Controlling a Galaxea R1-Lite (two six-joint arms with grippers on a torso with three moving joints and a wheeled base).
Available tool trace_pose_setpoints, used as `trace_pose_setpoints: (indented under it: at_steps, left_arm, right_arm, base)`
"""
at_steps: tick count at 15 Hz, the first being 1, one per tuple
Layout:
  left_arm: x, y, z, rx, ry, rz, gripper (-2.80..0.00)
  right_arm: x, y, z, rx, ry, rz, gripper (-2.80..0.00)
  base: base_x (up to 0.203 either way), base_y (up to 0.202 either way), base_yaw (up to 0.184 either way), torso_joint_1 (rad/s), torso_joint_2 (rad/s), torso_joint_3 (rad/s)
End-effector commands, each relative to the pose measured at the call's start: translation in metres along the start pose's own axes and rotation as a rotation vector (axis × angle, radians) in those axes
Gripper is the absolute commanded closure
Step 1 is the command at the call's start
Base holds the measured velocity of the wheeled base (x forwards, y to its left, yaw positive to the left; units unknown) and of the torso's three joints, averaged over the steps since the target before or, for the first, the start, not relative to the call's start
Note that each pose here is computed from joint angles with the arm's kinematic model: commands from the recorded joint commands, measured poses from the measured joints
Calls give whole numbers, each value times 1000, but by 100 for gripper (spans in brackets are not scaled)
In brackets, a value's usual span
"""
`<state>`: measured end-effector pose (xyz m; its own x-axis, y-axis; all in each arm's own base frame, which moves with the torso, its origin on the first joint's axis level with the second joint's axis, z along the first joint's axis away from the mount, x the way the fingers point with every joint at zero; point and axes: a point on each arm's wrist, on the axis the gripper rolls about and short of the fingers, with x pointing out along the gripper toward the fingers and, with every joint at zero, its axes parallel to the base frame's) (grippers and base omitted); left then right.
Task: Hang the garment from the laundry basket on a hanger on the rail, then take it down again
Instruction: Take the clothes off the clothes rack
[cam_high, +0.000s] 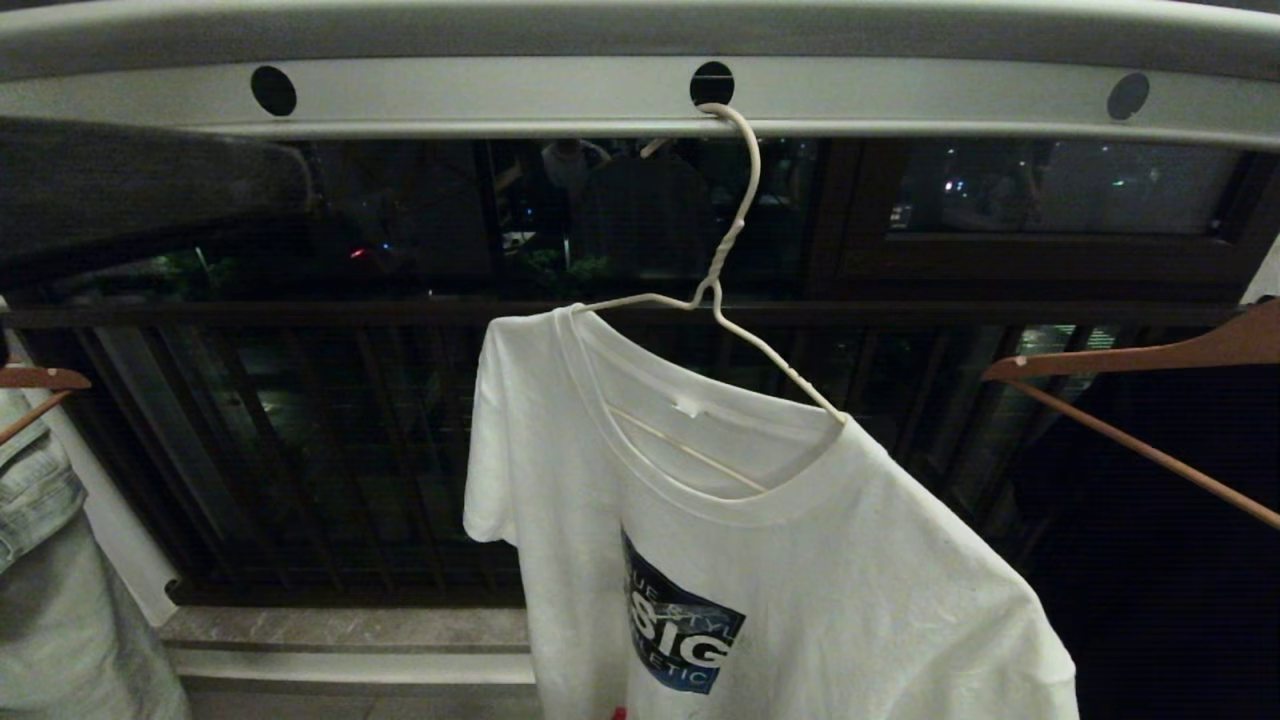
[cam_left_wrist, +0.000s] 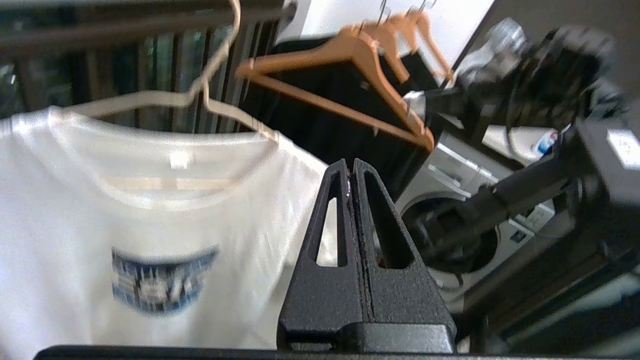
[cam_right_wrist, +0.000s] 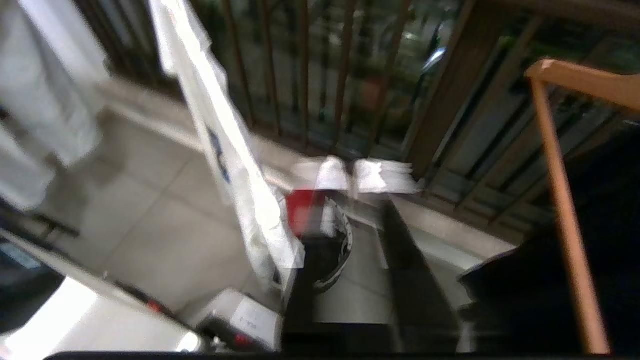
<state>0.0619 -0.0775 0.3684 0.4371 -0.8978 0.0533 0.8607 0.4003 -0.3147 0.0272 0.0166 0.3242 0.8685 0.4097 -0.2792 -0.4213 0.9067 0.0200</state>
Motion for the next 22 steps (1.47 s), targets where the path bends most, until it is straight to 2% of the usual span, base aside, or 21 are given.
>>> trace_pose_setpoints:
  at_steps: [1,2,4,6,9,12,14,16,18,20,22]
  left_arm:
    - [-28,-8,-1,4,-20,-1,0]
    - [-39,-9,-4,0,-12,42,0]
    - [-62,-7,-12,-2,-39,254,0]
    - [-89,-12,-25,13,-97,447,0]
    - [-118,-33,-43,75,-240,697,0]
    - [-140,-71,-61,207,-403,880,0]
    - [-144,-85,-77,251,-451,964,0]
    - [-146,-87,-100,267,-440,998,0]
    - [-145,-79,-129,281,-396,1039,0]
    - [-142,-60,-159,275,-315,1071,0]
    - [-138,-39,-181,274,-235,1092,0]
  right_arm:
    - [-16,-6,-1,22,-56,-32,0]
    - [-23,-8,0,33,-93,-65,0]
    - [-46,-14,-2,101,-213,-164,0]
    - [-67,-15,-6,162,-303,-322,0]
    - [-102,-9,-20,226,-423,-592,0]
    - [-119,8,-41,222,-419,-798,0]
    - [-135,19,-62,198,-440,-835,0]
    - [-135,23,-83,167,-418,-852,0]
    - [-124,22,-97,179,-378,-862,0]
    - [-107,18,-107,225,-327,-838,0]
    - [-88,13,-117,225,-270,-815,0]
  base:
    - [0,0,0,0,0,0]
    - [0,0,0,0,0,0]
    - [0,0,0,0,0,0]
    - [0,0,0,0,0,0]
    - [0,0,0,0,0,0]
    - [0,0,0,0,0,0]
    - [0,0,0,0,0,0]
    - [0,0,0,0,0,0]
    - [0,0,0,0,0,0]
    - [0,0,0,0,0,0]
    - [0,0,0,0,0,0]
